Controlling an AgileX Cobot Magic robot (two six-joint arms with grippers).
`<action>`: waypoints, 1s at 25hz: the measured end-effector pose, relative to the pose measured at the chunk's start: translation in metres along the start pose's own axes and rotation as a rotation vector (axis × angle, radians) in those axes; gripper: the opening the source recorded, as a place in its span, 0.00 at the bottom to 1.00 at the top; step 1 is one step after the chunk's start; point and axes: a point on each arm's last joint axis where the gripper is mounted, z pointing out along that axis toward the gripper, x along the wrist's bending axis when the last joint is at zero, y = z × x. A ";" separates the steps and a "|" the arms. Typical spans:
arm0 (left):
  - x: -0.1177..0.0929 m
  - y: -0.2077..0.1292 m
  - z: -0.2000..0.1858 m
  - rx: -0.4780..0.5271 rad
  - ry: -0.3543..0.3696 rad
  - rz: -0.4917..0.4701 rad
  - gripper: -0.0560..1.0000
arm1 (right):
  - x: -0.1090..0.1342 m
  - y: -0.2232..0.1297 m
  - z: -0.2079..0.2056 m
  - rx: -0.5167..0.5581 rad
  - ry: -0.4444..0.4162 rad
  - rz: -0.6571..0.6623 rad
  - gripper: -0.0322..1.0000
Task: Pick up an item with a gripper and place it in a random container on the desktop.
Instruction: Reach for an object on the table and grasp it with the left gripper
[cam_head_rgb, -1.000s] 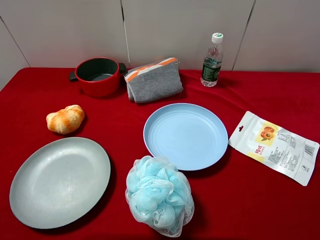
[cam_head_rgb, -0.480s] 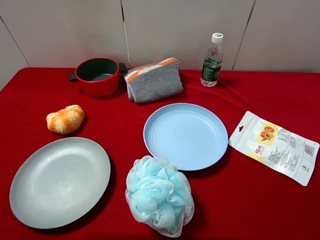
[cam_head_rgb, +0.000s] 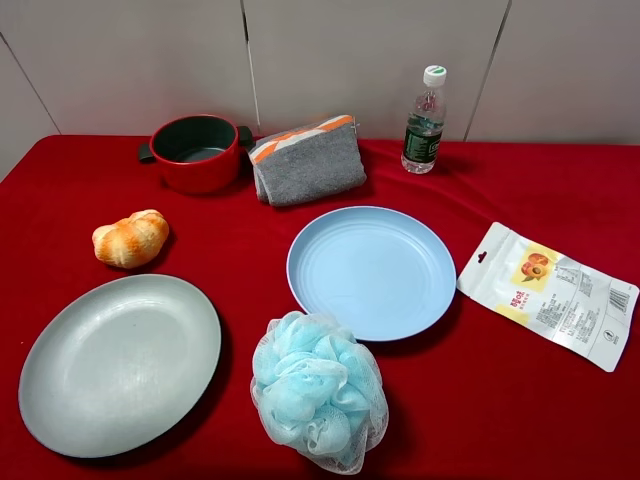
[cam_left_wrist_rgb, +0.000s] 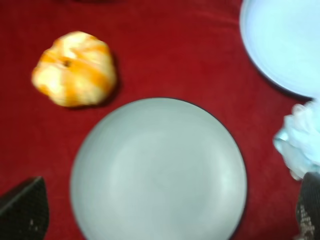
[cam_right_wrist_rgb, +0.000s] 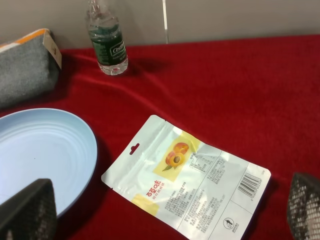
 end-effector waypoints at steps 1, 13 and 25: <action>-0.001 0.003 0.005 0.018 -0.019 0.014 1.00 | 0.000 0.000 0.000 0.000 0.000 0.000 0.70; -0.017 0.030 0.069 0.210 -0.178 0.150 1.00 | 0.000 0.000 0.000 0.000 0.000 0.000 0.70; -0.051 0.045 0.102 0.272 -0.272 0.286 1.00 | 0.000 0.000 0.000 0.000 0.000 0.000 0.70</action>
